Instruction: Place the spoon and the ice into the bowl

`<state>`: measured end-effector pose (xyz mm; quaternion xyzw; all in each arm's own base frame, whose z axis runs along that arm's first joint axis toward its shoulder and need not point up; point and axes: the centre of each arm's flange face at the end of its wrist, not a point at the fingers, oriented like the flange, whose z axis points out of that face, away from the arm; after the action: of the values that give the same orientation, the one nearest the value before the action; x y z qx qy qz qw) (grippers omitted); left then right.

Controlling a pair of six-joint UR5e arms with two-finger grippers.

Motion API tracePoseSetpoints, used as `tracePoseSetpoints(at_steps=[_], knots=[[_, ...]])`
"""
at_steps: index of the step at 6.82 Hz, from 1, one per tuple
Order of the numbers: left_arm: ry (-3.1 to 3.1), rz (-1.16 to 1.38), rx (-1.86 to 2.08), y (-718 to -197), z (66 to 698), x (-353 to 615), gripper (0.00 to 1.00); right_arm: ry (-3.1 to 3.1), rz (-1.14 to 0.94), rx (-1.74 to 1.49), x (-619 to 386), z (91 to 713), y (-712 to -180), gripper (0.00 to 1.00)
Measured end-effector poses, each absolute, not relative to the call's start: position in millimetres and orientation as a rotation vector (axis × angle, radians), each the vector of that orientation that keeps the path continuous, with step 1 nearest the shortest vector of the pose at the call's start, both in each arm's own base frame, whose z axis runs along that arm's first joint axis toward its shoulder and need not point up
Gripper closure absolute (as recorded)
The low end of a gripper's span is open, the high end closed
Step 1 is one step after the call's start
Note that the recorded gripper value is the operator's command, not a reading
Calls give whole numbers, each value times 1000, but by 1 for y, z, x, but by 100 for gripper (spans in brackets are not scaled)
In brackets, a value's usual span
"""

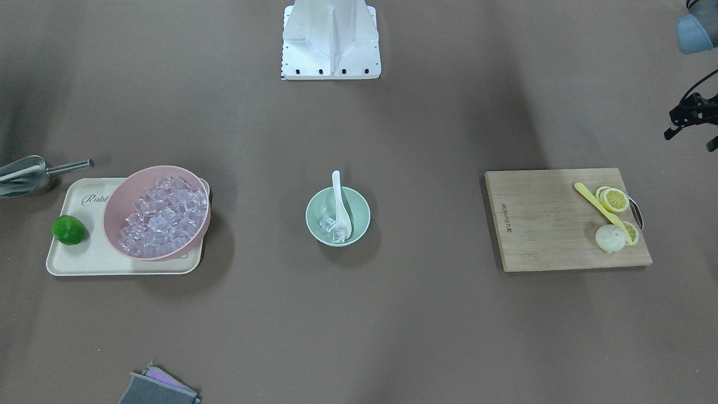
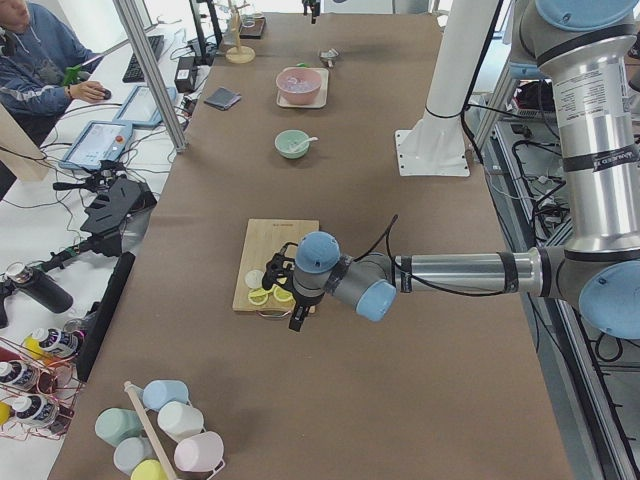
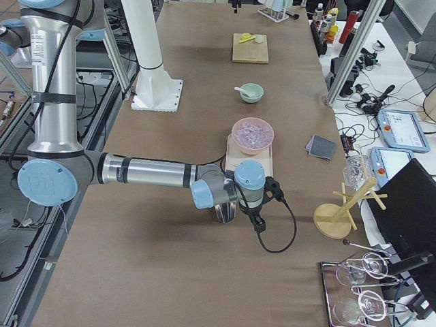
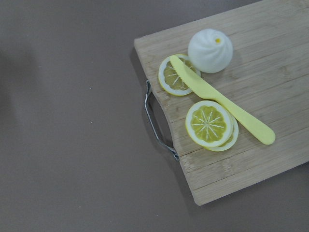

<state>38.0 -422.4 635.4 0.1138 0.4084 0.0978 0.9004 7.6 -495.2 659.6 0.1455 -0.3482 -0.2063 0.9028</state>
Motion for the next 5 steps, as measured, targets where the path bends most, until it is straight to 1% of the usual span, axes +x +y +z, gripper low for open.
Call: tracePoseSetpoints(at_steps=[2,5], knots=[[834,170,161,-424,646,38,2,-714,-402,257,8,657,-500,0],[837,163,148,-422,648,36,2,-744,-404,244,6,659,-498,0]])
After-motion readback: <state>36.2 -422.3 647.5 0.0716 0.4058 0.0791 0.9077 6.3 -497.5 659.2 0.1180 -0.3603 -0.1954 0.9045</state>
